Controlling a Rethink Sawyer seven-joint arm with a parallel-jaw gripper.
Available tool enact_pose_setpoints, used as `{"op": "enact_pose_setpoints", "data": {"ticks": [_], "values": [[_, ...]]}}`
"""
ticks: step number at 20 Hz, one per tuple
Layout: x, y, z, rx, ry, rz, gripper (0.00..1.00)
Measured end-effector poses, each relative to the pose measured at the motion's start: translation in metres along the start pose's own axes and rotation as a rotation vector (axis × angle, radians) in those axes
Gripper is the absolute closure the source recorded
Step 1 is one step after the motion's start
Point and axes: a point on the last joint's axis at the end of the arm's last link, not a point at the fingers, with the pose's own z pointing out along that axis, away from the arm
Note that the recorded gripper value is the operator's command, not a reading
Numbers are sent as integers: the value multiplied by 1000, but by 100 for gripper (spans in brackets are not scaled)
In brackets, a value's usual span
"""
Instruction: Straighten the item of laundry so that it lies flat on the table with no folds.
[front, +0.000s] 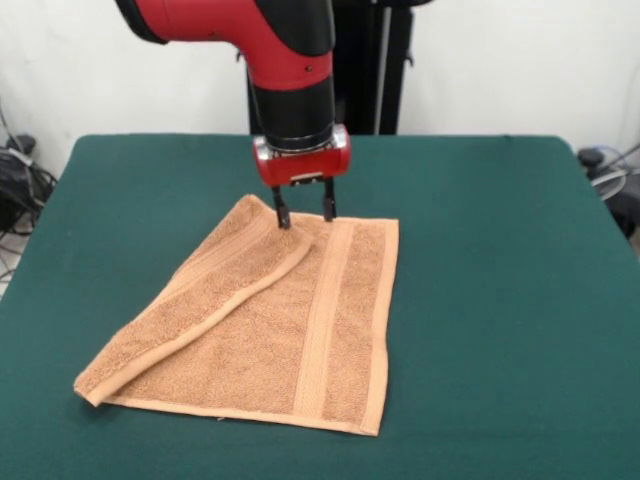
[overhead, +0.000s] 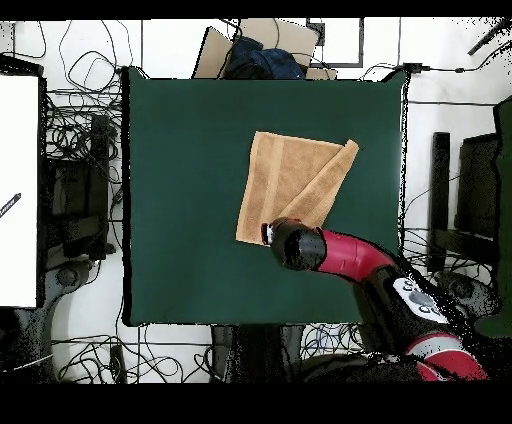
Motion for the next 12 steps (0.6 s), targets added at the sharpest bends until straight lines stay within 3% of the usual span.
{"op": "enact_pose_setpoints", "data": {"ticks": [12], "values": [[-10,-15,-22,32,-23,5,0]]}}
